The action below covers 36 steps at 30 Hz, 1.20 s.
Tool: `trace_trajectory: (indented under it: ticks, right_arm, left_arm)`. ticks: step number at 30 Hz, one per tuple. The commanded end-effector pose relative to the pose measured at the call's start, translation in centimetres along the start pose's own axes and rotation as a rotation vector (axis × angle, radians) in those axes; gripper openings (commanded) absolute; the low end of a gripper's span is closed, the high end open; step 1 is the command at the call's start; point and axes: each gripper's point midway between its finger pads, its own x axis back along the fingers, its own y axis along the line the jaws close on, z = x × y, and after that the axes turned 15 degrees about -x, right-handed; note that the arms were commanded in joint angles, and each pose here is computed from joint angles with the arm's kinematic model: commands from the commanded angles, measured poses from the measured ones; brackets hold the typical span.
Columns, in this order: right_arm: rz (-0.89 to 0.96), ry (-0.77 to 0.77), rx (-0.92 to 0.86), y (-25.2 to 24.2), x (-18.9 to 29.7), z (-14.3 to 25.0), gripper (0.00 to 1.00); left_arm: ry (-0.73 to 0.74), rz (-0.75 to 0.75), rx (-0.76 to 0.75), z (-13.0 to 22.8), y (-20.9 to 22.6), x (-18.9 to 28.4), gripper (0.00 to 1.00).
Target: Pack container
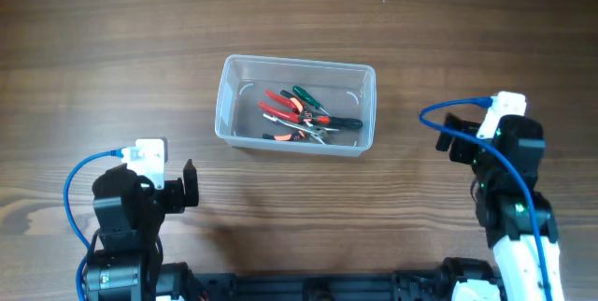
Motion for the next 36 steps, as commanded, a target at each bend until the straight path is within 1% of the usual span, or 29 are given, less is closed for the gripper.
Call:
trace_trajectory:
  ticks: [1, 5, 9, 14, 17, 20, 22, 26, 28, 36]
  right_arm:
    - [-0.074, -0.145, -0.007, 1.4, 3.6, -2.2, 1.00]
    - [-0.200, -0.331, -0.002, 3.3, 8.9, -4.5, 1.00]
    - [-0.282, -0.422, -0.019, 3.0, 13.0, -3.6, 1.00]
    - [-0.366, -0.593, -0.032, 3.5, 12.5, -3.4, 1.00]
    - [-0.446, -0.775, -0.043, 4.1, 12.3, -4.2, 1.00]
    - [-0.483, -0.878, 0.013, 4.9, 12.0, -3.8, 1.00]
    - [-0.492, -0.851, 0.057, 5.4, 10.7, -2.5, 1.00]
    - [-0.493, -0.656, 0.097, 5.9, 7.3, 1.2, 1.00]
    - [-0.526, -0.548, 0.100, 6.4, 6.1, 3.3, 1.00]
    - [-0.521, -0.524, 0.108, 6.3, 5.7, 3.7, 1.00]
  left_arm:
    - [0.009, -0.006, -0.001, 0.2, 0.0, 0.0, 1.00]
    - [0.009, -0.006, -0.002, 0.2, 0.0, 0.0, 1.00]
    - [0.009, -0.006, -0.001, 0.2, 0.0, 0.0, 1.00]
    - [0.009, -0.006, -0.001, 0.2, 0.0, 0.0, 1.00]
    - [0.009, -0.006, -0.001, 0.2, 0.0, 0.0, 1.00]
    - [0.009, -0.006, -0.001, 0.2, 0.0, 0.0, 1.00]
    - [0.009, -0.006, -0.002, 0.2, 0.0, 0.0, 1.00]
    - [0.009, -0.006, -0.001, 0.2, 0.0, 0.0, 1.00]
    - [0.009, -0.006, -0.001, 0.2, 0.0, 0.0, 1.00]
    - [0.009, -0.006, -0.002, 0.2, 0.0, 0.0, 1.00]
